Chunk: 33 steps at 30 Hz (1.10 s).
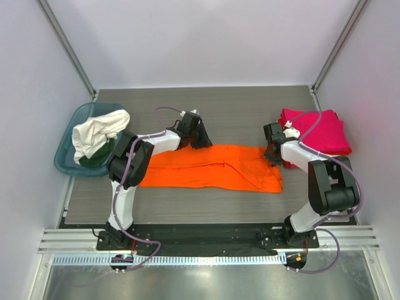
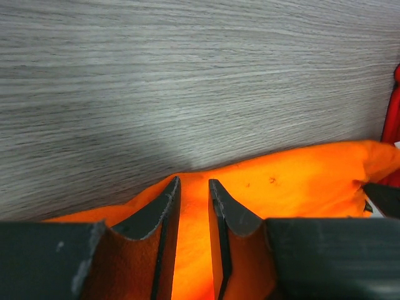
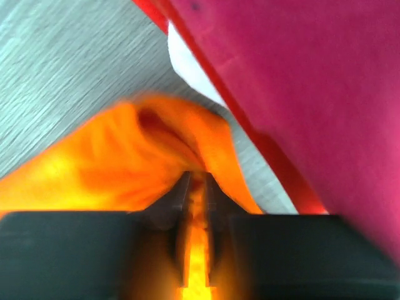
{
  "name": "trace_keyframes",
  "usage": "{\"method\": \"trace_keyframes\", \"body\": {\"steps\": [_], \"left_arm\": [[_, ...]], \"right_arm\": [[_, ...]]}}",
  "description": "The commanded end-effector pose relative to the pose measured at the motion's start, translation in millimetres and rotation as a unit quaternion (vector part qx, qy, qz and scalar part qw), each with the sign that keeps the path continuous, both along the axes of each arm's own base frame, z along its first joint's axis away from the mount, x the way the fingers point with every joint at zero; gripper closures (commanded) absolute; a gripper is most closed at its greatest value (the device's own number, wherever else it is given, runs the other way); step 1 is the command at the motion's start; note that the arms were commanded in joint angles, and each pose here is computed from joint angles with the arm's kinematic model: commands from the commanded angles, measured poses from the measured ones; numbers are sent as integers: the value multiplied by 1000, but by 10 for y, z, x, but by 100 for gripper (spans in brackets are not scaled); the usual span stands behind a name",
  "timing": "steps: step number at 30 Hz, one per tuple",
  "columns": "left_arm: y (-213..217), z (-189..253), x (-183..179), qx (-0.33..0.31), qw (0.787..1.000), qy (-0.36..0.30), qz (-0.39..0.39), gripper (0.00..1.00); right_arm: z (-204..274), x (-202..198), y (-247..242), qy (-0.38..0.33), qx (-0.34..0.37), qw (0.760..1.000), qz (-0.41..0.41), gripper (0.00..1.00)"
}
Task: Fold and stack the t-shirts
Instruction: Fold the tshirt
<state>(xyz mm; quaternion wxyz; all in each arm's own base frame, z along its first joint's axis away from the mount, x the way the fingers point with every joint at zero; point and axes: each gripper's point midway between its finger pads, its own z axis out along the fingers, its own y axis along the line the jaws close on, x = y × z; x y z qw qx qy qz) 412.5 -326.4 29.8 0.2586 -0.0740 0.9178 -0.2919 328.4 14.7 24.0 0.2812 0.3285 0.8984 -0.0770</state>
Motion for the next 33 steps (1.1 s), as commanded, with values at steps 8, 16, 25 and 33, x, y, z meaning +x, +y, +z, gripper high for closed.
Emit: {"method": "trace_keyframes", "body": {"steps": [8, 16, 25, 33], "left_arm": [[-33, 16, -30, 30, 999, -12, -33, 74], [-399, 324, -46, 12, 993, -79, -86, 73], [-608, 557, -82, -41, 984, -119, -123, 71], [-895, 486, -227, -114, 976, -78, -170, 71]], "right_arm": [[918, 136, 402, -109, 27, 980, 161, 53], [891, 158, 1281, -117, 162, 923, 328, 47], [567, 127, 1585, -92, 233, 894, 370, 46], [282, 123, 1636, -75, 236, 892, 379, 47]]}}
